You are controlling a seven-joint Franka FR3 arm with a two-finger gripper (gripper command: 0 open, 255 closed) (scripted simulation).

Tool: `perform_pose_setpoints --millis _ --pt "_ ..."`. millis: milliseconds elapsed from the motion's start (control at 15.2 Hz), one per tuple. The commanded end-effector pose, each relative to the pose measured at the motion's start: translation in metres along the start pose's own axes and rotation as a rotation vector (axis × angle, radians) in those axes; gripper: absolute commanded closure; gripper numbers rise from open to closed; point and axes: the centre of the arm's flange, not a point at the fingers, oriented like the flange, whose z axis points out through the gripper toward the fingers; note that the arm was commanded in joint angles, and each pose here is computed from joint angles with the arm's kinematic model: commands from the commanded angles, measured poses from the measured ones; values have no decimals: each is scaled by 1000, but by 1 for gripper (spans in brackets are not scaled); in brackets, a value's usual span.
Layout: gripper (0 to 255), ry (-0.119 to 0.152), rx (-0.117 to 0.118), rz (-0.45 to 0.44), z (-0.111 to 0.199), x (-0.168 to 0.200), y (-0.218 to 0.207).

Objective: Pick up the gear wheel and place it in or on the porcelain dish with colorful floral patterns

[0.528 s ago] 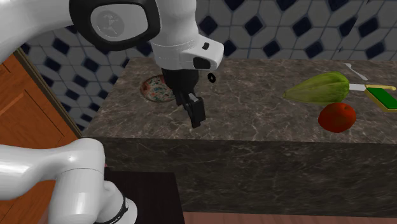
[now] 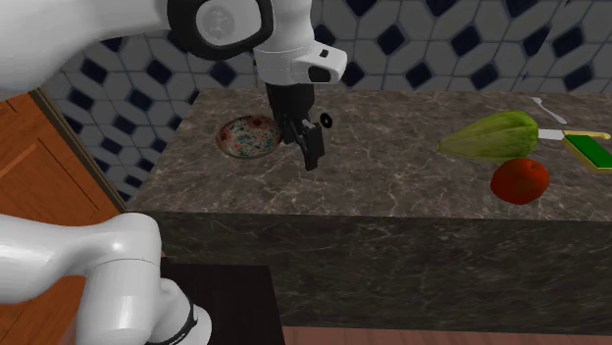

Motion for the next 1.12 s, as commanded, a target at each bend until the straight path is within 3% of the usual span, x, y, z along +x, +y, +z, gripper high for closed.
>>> perform_pose_setpoints --millis 0,1056 --pt "0 0 -13 -3 10 17 -24" --pt "0 -1 -124 -28 74 144 -198"
